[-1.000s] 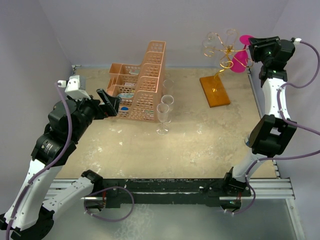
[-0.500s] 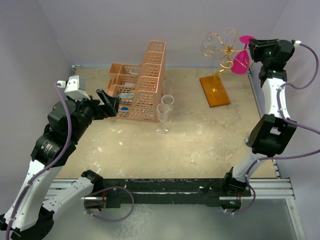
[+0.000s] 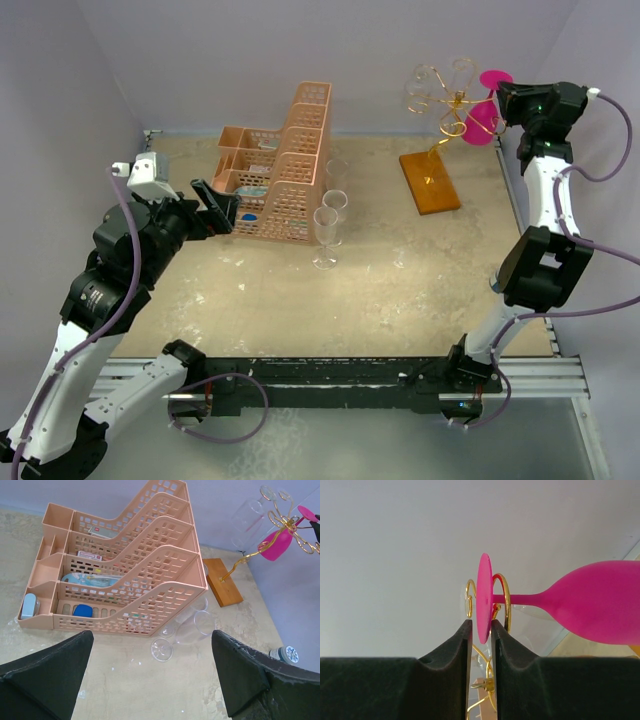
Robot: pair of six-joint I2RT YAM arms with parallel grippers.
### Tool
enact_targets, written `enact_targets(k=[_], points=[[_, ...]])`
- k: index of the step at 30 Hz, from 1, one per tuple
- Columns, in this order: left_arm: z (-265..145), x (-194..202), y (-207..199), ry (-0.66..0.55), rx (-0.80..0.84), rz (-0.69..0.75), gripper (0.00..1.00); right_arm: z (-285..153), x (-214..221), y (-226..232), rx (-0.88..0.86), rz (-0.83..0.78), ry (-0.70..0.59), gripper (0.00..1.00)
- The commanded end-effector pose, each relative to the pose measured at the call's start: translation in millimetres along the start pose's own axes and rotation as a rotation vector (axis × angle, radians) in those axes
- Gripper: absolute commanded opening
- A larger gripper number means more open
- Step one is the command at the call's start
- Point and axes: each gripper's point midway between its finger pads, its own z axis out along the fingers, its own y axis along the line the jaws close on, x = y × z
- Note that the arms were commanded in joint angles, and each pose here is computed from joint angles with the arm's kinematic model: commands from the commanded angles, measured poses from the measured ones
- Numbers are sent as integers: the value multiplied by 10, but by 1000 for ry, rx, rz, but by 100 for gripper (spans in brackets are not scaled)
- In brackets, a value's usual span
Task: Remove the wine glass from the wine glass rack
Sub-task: Pick up the wine glass from the wine rack.
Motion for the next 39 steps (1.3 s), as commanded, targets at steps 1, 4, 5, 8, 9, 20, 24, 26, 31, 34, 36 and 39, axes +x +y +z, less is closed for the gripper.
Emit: enact_targets(k=[1, 4, 5, 8, 9, 20, 24, 26, 31, 34, 36, 39], points=[[-7, -120, -51, -50, 19, -2, 99, -8, -39, 72, -21, 27, -22, 21], [-9, -115, -49, -48, 19, -3, 99, -57, -35, 131, -42, 41, -24, 18], [-6, -115, -50, -49, 19, -4, 99, -74, -35, 157, -49, 45, -25, 18], [-3, -111, -55, -47, 21, -5, 99, -111, -36, 248, -73, 52, -24, 14], [2, -107, -55, -46, 21, -6, 99, -116, -43, 268, -80, 54, -26, 12], [5, -108, -82, -44, 32, -17, 99, -143, 5, 421, -139, 80, 13, 0], [8, -103, -80, -43, 31, -19, 99, -199, -7, 512, -163, 91, 9, 0], [8, -101, -82, -42, 32, -20, 99, -218, -37, 552, -165, 93, -5, 0], [5, -111, -91, -45, 37, -21, 99, -219, -96, 528, -142, 101, -32, 0], [-2, -109, -84, -45, 34, -20, 99, -228, -118, 499, -134, 108, -48, 0], [-3, -115, -82, -48, 33, -20, 99, -223, -149, 491, -132, 110, -51, 0], [4, -109, -78, -45, 31, -18, 99, -229, -187, 492, -132, 108, -56, 0]])
